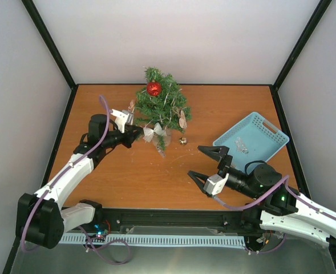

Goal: Decorate the small christmas tree
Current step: Hang the decoration item on the Christmas tree.

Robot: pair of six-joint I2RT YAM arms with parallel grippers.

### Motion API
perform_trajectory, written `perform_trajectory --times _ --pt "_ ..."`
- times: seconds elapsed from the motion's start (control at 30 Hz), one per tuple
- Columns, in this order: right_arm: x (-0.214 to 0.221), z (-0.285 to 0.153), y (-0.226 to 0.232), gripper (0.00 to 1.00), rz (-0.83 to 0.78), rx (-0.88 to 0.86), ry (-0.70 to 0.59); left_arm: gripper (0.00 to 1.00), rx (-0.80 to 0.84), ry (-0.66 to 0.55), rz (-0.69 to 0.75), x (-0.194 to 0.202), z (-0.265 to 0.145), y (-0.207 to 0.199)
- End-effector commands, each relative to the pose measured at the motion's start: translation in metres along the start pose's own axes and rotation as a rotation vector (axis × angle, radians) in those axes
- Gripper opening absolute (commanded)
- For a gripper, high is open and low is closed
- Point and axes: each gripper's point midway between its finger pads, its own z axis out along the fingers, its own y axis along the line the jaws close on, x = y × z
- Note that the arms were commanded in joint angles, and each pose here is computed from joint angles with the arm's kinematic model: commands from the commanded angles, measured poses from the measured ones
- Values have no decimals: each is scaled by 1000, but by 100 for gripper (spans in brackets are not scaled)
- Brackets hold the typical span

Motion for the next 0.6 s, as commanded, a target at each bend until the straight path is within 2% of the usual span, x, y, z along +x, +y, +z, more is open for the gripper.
perform_trajectory --times 0.0,0.17,0.2,0.27,0.43,0.57 --pt "-6 -1 -6 100 6 13 -18 2 34 -75 86 -27 -8 -14" --pt "-6 -3 -8 100 13 19 -18 28 8 -71 43 -33 -14 -14" --pt "-5 -2 -7 100 16 17 -15 39 11 -68 19 -33 -14 -15" --pt "-4 -1 -5 100 21 13 -11 50 31 -46 -26 -29 -13 -17" --pt "-4 1 -5 100 30 5 -6 53 83 21 -112 -15 -8 -23" --pt "-5 0 -5 100 26 6 -12 50 46 32 -136 -12 -6 -16"
